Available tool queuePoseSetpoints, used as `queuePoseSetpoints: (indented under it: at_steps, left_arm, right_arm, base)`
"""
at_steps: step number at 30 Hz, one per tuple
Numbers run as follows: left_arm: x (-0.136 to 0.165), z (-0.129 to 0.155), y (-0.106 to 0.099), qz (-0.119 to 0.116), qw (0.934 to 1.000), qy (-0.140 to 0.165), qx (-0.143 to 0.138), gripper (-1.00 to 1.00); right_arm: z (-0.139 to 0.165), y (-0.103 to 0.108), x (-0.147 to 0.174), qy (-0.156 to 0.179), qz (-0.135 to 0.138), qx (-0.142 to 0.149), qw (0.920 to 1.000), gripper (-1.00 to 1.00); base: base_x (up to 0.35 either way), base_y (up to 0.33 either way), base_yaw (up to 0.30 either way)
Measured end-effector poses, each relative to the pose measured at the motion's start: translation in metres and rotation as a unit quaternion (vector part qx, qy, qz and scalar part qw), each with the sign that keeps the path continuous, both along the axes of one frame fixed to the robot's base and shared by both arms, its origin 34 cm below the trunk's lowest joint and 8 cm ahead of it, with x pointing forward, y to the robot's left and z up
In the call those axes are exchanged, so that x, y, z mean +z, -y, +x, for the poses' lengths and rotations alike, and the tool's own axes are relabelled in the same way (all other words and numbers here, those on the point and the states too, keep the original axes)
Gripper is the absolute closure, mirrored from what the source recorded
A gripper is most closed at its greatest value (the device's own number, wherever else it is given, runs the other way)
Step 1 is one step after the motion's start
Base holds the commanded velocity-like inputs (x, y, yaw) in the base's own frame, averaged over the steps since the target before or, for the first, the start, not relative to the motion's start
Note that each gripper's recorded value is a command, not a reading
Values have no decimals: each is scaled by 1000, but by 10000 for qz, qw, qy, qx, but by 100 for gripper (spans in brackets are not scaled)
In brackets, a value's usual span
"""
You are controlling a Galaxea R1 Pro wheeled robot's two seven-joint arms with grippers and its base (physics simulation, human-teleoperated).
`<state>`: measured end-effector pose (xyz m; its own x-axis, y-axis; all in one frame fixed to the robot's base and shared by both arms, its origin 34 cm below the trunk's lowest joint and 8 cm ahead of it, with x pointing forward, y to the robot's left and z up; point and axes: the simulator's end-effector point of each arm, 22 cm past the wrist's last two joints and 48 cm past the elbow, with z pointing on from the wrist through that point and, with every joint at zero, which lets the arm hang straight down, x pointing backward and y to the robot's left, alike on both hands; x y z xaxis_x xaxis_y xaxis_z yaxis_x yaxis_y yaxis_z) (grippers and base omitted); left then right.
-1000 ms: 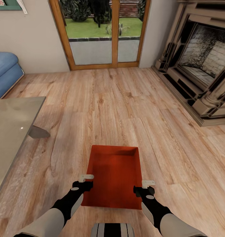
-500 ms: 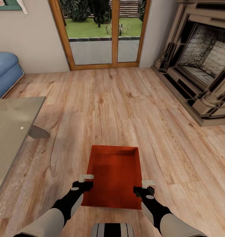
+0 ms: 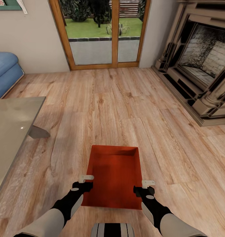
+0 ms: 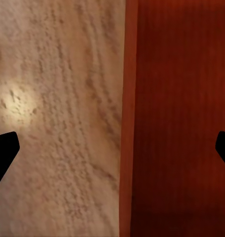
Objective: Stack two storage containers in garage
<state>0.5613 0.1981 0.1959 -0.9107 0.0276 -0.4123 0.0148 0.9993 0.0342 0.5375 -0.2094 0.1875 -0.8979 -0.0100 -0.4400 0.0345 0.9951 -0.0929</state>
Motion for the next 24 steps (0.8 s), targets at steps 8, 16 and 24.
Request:
queuePoseSetpoints:
  at_steps: [8, 16, 24]
  left_arm:
    - [-1, -2, 2, -11, 10000, -20, -8, -100]
    - [-1, -3, 6, -90, 10000, -25, 20, 100]
    - [2, 3, 5, -72, 10000, 43, 35, 100]
  right_arm:
    - [-2, 3, -1, -18, -9, -23, 10000, -100]
    - [-6, 1, -3, -70, 23, -4, 10000, 100]
    - [-5, 1, -3, -63, 7, 22, 10000, 100]
  base:
    - [0, 0, 0]
    - [0, 0, 0]
    - [0, 0, 0]
